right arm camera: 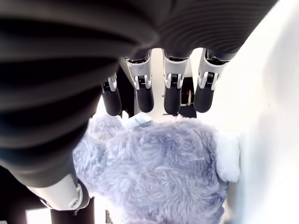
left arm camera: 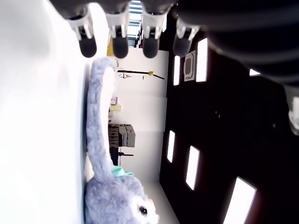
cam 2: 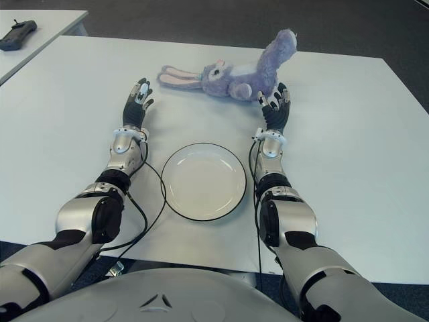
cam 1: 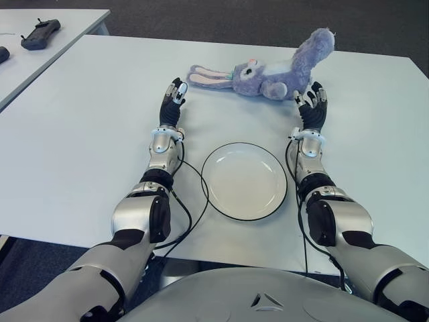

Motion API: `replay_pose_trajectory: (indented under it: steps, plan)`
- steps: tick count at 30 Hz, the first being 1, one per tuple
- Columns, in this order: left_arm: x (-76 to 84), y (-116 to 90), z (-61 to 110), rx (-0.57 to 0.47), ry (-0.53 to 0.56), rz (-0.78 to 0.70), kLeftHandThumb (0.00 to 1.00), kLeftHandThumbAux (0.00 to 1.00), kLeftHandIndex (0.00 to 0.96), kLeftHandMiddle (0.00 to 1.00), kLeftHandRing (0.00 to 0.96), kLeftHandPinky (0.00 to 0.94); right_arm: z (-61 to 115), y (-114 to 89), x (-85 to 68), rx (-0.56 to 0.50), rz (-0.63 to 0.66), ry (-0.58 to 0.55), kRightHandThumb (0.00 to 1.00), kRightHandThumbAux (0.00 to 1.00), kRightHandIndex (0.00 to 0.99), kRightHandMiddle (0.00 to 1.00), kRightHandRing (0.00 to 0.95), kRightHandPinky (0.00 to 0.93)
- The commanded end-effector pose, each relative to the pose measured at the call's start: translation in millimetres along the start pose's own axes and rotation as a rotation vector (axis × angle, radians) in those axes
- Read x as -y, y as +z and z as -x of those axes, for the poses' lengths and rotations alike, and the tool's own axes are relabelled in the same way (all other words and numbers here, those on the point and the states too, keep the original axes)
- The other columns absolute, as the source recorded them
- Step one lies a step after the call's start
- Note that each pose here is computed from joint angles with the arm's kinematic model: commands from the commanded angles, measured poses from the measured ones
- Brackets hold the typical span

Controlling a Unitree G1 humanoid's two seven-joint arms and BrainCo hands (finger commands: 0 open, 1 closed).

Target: Put the doll into the plate.

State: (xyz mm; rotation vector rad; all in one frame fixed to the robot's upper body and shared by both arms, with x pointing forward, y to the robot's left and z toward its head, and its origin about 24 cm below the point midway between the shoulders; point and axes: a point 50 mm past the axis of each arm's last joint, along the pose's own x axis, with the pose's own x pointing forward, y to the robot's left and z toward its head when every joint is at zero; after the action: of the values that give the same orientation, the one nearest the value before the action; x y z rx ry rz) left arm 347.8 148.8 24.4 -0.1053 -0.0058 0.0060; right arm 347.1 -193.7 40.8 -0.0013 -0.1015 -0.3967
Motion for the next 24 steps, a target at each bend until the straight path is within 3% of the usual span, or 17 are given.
replay_pose_trajectory:
  steps: [1, 8, 24]
  plan:
    - [-6.2, -115.7, 94.1, -0.524, 0.105, 0.109, 0.000, 0.376, 0.000, 0.000, 0.000, 0.000, 80.3, -94.4, 36.5, -0.376, 0.110, -0.048, 0.327, 0.712, 0.108, 0.104, 0.096, 0.122]
    - [-6.3, -115.0, 93.8, -0.514, 0.108, 0.121, 0.000, 0.383, 0.000, 0.000, 0.000, 0.000, 56.4, -71.7, 29.0, -0.264, 0.050, -0.057, 0.329, 0.727, 0.096, 0.102, 0.095, 0.120]
    - [-7.2, -114.2, 92.8, -0.512, 0.112, 0.123, 0.000, 0.380, 0.000, 0.000, 0.000, 0.000, 37.9, -51.8, 28.0, -0.162, 0.022, -0.044, 0.270, 0.740, 0.060, 0.089, 0.077, 0.093]
